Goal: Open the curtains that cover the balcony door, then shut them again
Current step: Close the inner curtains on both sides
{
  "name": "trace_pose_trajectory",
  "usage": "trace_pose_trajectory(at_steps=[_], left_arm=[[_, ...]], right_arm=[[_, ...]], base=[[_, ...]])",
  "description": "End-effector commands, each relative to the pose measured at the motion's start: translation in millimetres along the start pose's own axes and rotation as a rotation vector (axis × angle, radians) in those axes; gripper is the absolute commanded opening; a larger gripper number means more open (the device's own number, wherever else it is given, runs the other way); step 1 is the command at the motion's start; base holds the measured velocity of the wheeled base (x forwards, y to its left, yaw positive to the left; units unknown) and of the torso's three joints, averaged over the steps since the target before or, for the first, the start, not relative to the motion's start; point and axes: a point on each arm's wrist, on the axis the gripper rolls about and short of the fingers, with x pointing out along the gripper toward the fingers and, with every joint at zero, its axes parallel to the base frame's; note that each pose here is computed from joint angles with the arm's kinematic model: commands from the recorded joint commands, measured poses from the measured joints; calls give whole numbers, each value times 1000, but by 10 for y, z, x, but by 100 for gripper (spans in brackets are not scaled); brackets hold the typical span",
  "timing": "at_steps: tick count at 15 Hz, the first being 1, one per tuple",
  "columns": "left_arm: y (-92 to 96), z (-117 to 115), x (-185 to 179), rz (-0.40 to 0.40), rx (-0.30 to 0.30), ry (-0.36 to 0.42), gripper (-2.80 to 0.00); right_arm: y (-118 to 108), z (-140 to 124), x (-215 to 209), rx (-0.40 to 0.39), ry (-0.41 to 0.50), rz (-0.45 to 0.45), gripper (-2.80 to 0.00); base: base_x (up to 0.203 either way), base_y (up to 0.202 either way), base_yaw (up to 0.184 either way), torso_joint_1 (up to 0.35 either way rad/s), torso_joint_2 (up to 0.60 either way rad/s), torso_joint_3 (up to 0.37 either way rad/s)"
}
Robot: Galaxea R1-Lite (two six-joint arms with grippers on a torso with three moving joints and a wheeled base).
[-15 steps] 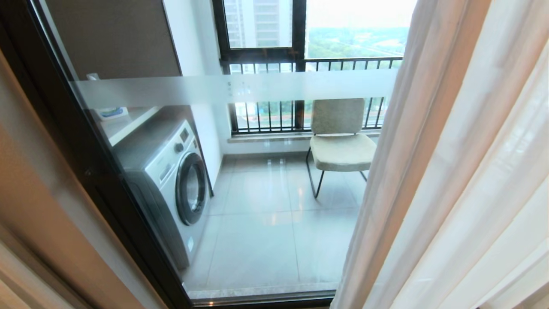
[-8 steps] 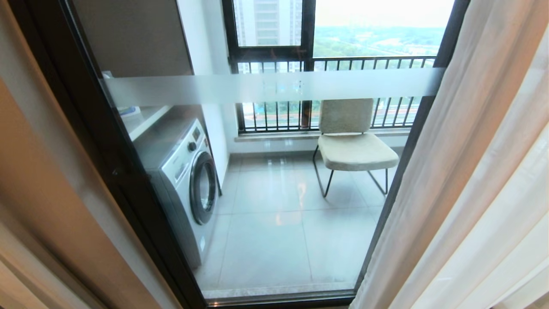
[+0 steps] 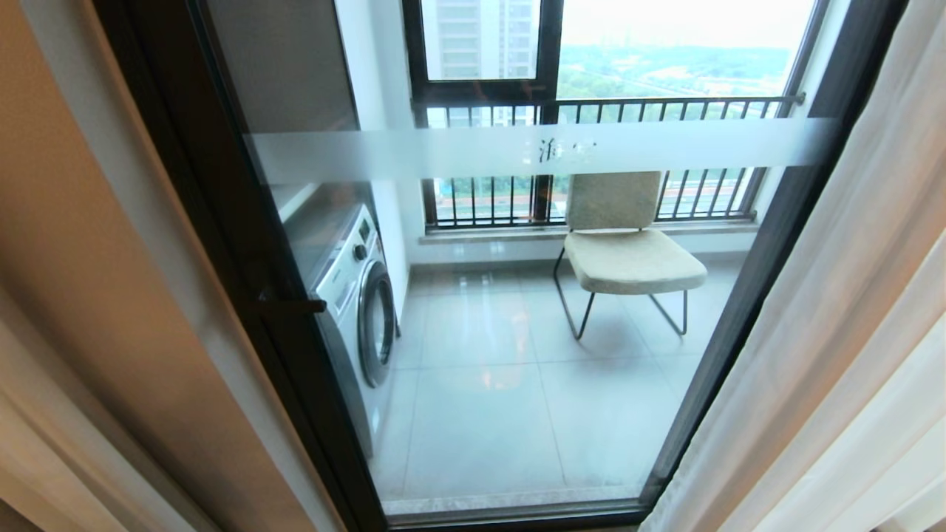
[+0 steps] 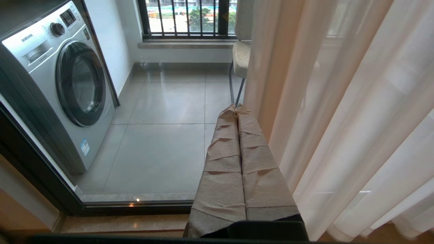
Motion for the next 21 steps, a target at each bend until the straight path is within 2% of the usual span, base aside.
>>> trace_pose_trajectory(at_steps=[1,5,21], left_arm=[[0,0,0,1,-1,-1,-280],[0,0,0,1,-1,-1,-280],[0,2,-3,1,-3,3,-280]], right_arm=[[0,0,0,0,0,0,-280],[0,0,0,0,0,0,-280],[0,0,0,0,0,0,-280]], base=[[0,190,-2,7,2,2],[0,136,-1,5,1,3],[0,0,0,0,0,0]])
